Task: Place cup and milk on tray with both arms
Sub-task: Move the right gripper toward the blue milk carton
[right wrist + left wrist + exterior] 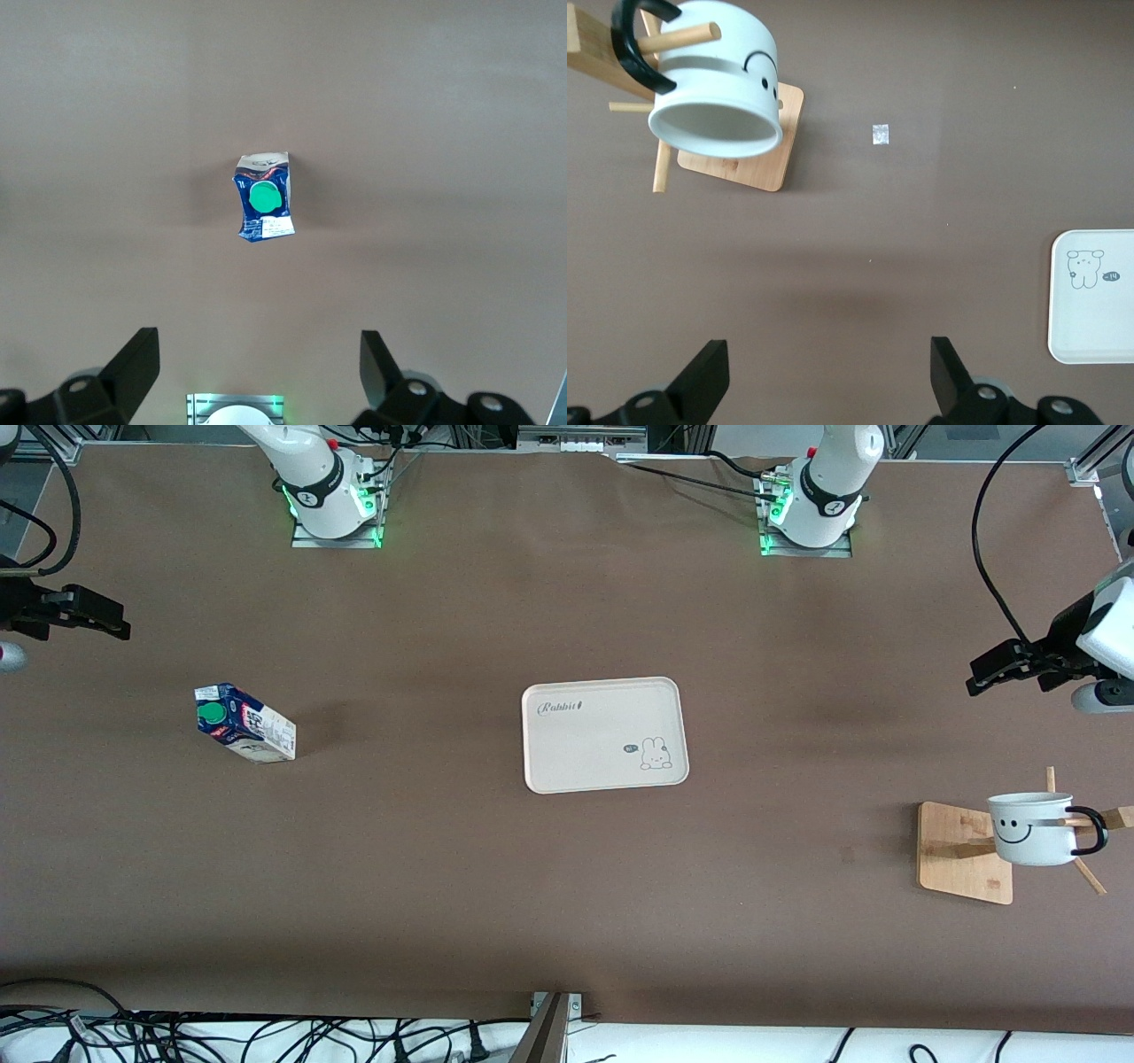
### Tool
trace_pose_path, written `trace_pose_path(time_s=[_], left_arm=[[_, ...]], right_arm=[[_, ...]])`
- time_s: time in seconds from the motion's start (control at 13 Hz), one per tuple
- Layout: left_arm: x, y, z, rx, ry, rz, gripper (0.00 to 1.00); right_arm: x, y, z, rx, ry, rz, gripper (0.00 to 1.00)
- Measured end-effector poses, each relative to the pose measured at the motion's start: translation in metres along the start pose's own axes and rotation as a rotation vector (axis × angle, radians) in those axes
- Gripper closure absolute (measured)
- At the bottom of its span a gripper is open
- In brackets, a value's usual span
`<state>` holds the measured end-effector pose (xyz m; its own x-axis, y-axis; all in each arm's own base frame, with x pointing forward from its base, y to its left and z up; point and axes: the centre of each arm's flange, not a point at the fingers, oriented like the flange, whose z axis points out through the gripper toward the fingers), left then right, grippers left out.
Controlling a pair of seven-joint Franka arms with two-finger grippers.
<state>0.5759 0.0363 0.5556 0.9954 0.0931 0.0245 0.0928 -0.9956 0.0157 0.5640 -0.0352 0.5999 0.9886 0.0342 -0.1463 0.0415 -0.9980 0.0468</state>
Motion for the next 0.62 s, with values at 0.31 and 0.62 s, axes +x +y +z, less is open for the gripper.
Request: trace_pose_path(time_s=[0.31,0.62], left_arm=[[0.011,-0.006,-0.001,0.000,0.011,-0.016,0.00],[0.016,-0.016,0.011,0.001,-0.007,-0.034,0.00]], right_arm=[[0.000,0.000,0.000,0.000,0.000,0.000,0.00],[0.001,0.000,0.001,0.000,-0.002,0.000,0.00]])
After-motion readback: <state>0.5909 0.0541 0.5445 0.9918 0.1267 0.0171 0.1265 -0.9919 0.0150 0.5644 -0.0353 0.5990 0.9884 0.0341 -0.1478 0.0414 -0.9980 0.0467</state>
